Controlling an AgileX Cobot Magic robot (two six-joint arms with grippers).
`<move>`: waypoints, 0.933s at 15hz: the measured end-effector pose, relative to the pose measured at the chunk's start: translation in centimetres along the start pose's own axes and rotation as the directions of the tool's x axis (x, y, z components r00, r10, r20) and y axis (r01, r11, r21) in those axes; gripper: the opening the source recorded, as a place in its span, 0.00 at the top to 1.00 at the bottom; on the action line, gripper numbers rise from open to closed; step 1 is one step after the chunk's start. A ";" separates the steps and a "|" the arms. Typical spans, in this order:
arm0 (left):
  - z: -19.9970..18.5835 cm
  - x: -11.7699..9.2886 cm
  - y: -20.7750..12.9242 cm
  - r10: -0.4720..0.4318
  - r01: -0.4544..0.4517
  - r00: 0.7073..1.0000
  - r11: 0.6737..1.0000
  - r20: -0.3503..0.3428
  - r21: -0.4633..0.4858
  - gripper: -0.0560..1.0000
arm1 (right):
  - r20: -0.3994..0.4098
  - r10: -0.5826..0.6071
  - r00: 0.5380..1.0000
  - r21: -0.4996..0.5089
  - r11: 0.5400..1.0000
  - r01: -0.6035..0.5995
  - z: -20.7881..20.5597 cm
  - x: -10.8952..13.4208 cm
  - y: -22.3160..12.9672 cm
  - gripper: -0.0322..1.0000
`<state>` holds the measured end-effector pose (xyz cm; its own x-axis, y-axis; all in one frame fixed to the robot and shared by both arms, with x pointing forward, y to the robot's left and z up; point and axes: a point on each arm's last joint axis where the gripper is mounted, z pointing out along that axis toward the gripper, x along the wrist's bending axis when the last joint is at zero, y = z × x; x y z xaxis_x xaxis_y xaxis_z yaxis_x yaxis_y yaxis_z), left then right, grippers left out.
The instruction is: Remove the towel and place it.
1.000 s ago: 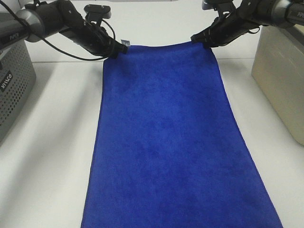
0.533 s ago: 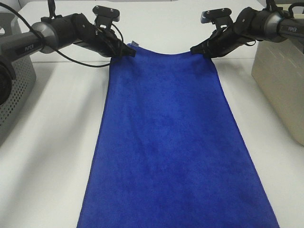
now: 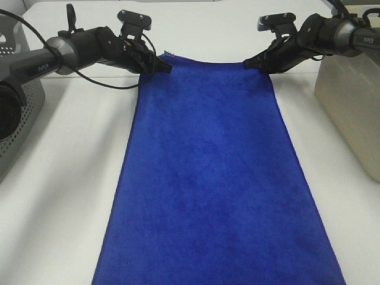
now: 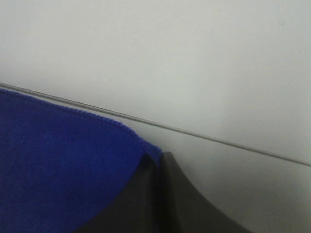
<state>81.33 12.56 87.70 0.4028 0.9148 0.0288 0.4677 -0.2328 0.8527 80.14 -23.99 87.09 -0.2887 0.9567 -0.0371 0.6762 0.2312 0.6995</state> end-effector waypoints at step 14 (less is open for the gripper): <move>0.5 0.3 -0.3 0.028 -0.030 0.999 0.998 -0.033 -0.053 0.49 | 0.011 0.001 1.000 -0.020 1.000 0.000 0.0 -0.2 0.2 0.50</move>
<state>81.70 12.70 87.20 0.3901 0.9181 0.0701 0.4129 -0.2425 0.8779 80.30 -24.14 87.22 -0.2807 0.9587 -0.0446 0.6629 0.2273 0.7134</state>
